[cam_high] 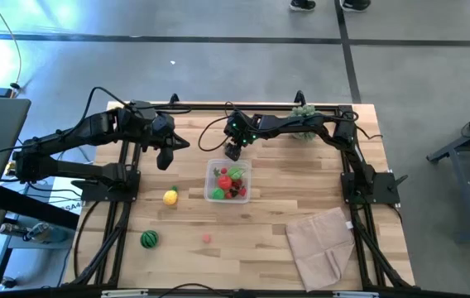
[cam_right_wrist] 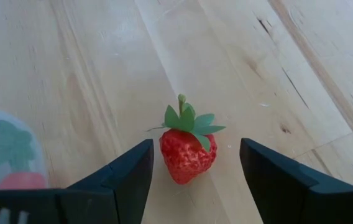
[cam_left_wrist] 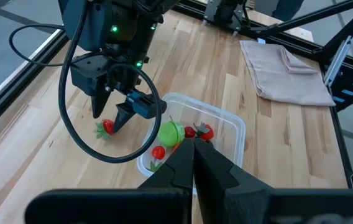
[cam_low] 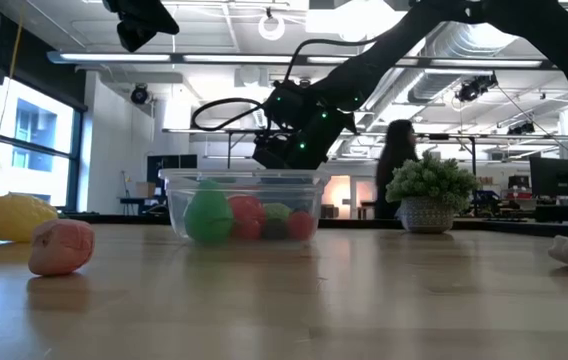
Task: Pick and placing Produce into tupperware
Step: Put the red strawberry into the transparent bin
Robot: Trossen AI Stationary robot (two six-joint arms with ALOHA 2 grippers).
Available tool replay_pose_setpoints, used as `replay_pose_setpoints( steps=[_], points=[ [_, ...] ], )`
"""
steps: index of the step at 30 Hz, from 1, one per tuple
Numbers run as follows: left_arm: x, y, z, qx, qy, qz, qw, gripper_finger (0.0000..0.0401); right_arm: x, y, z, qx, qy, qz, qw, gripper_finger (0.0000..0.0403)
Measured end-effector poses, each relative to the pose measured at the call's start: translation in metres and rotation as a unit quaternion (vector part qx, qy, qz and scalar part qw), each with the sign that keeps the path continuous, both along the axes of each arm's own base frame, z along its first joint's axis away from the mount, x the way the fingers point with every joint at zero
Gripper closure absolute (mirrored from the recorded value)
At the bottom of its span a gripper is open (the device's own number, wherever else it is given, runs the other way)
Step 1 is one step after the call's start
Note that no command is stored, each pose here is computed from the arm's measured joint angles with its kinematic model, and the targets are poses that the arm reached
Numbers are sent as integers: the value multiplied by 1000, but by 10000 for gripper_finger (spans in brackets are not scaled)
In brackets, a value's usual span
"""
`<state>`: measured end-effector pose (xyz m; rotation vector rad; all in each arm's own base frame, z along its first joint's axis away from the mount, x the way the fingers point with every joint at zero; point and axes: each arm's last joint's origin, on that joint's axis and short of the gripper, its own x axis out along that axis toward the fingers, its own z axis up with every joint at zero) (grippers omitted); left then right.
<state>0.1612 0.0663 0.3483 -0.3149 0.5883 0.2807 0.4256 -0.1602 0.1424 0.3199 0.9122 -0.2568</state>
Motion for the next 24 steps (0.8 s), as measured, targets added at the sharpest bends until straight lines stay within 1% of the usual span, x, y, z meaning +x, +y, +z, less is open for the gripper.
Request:
replay_pose_setpoints(
  steps=[17, 24],
  points=[
    [0, 0, 0, 0, 0, 0, 1000, 400, 0, 1, 0, -4, 4, -9, 1000, 171],
    [0, 0, 0, 0, 0, 0, 1000, 400, 0, 1, -1, 0, 7, 1, 1000, 171]
  ],
)
